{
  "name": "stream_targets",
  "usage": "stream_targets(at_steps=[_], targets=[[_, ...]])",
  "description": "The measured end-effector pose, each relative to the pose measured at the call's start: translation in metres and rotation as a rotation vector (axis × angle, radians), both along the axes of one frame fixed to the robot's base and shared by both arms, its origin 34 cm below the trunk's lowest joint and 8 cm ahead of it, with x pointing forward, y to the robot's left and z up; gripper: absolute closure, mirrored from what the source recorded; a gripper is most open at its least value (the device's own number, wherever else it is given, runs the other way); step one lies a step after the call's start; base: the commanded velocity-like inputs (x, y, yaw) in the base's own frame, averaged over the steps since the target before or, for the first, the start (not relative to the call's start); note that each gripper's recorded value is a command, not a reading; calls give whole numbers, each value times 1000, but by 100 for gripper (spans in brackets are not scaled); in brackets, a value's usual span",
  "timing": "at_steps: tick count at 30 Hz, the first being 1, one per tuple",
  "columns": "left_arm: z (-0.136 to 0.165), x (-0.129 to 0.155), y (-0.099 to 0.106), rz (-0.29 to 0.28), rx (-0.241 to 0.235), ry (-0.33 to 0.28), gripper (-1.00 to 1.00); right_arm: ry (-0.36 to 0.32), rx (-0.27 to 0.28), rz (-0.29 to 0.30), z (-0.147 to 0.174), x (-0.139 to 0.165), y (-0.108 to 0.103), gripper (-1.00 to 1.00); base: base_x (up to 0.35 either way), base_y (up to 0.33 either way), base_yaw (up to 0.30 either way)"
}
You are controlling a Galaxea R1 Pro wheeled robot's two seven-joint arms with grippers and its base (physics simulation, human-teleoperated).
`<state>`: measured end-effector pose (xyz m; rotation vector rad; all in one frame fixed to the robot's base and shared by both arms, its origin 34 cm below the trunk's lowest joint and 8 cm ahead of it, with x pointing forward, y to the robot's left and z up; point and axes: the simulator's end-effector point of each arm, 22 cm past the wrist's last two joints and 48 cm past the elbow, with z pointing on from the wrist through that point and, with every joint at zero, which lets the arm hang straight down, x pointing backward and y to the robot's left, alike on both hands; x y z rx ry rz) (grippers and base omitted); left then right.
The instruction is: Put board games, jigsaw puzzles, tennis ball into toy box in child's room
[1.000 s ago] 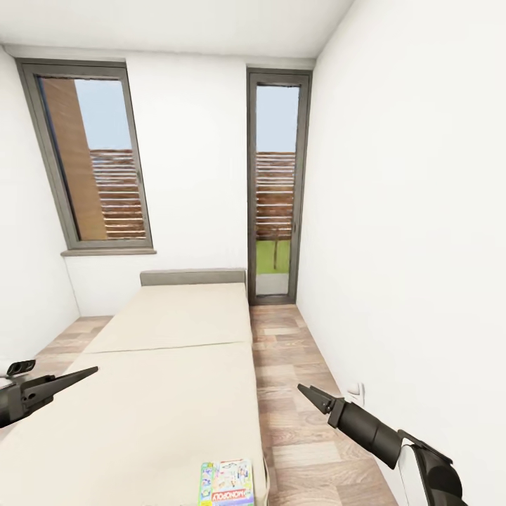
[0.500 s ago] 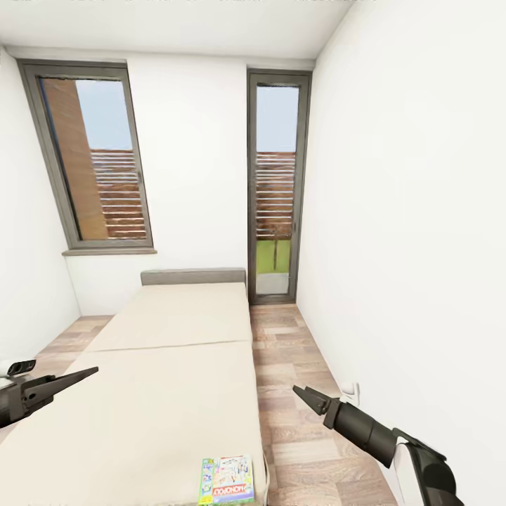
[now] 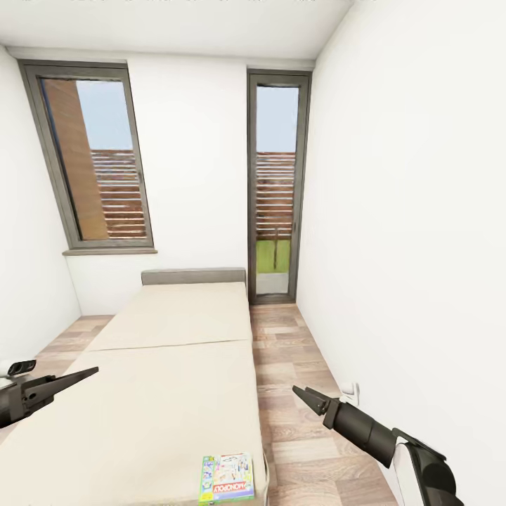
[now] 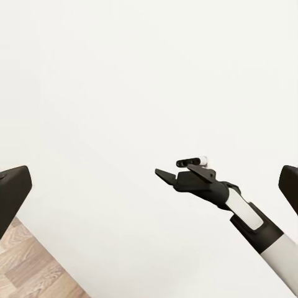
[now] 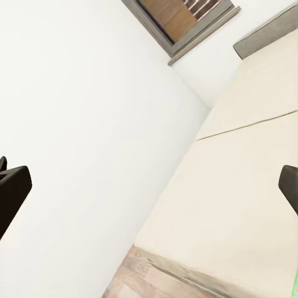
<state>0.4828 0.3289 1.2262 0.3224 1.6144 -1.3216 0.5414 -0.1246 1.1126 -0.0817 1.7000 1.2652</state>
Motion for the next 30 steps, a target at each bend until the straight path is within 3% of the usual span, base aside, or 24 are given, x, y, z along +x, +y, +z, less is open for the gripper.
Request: stream_targets(at_steps=[12, 17, 24, 30], targets=[[-2, 0, -2, -5, 1, 11, -100, 0, 0, 0, 0, 0, 0, -100, 0, 0, 0], [-10, 2, -3, 2, 25, 34, -100, 4, 1, -2, -1, 1, 1, -100, 0, 0, 0], [-44, 12, 3, 42, 84, 140, -100, 22, -11, -25, -5, 5, -1, -100, 0, 0, 0], [-82, 20, 11, 66, 31, 267, -100, 57, -8, -41, -15, 8, -2, -100, 0, 0, 0]])
